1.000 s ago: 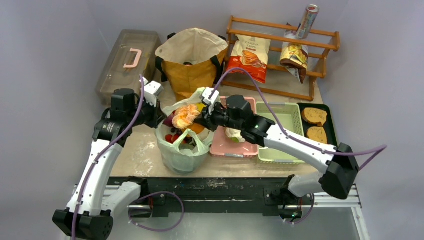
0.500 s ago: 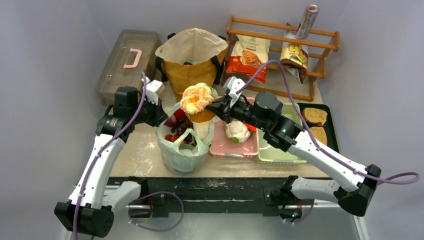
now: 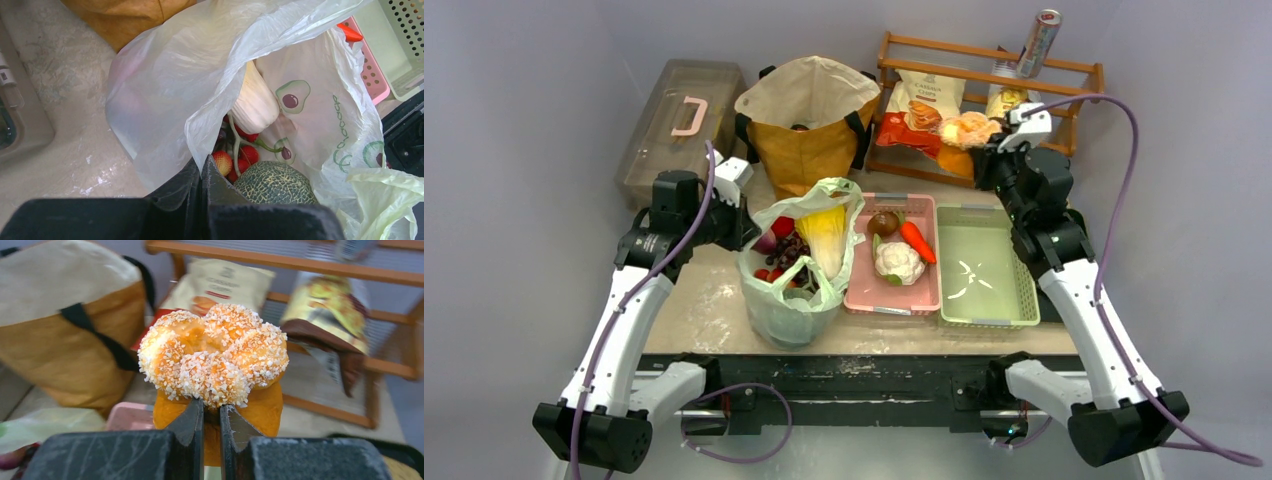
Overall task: Untie the knot of the grocery bags and take out the mixed food
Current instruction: Place the fake bread on the plate.
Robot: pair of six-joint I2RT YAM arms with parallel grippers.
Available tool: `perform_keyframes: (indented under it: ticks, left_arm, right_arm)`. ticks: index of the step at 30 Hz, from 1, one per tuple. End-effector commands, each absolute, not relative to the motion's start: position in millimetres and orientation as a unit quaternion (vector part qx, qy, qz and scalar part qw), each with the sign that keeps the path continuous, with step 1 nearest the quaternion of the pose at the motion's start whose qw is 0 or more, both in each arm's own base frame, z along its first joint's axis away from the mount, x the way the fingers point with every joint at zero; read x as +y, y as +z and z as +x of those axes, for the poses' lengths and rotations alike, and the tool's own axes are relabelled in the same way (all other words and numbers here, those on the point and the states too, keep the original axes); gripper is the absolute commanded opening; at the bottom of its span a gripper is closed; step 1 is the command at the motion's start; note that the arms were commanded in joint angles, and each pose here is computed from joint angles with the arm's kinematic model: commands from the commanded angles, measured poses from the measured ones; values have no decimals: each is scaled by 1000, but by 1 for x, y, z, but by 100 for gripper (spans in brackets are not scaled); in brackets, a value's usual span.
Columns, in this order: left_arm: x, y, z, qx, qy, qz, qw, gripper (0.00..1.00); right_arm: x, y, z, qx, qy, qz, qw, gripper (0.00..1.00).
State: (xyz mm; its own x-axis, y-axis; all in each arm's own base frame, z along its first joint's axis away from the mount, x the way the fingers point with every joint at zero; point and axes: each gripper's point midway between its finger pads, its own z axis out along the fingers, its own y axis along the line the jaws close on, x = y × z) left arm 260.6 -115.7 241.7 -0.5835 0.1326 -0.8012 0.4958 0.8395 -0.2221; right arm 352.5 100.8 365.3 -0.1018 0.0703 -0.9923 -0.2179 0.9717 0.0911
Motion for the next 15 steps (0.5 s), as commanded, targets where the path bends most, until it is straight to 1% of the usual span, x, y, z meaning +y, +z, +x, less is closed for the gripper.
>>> perform_keyframes:
  ticks: [1, 4, 8, 15]
  left_arm:
    - [-119, 254, 264, 850, -229, 184, 436, 0]
    - [-121, 256, 263, 848, -233, 189, 437, 0]
    - [-122, 258, 263, 846, -236, 190, 439, 0]
    - [-126, 257, 263, 845, -250, 190, 433, 0]
  right_arm:
    - [27, 383, 350, 733, 13, 66, 677, 0]
    - [-15, 373, 343, 751, -51, 104, 650, 0]
    - [-51, 363, 321, 764, -109, 118, 624, 0]
    - [-106, 305, 292, 813, -154, 156, 539, 0]
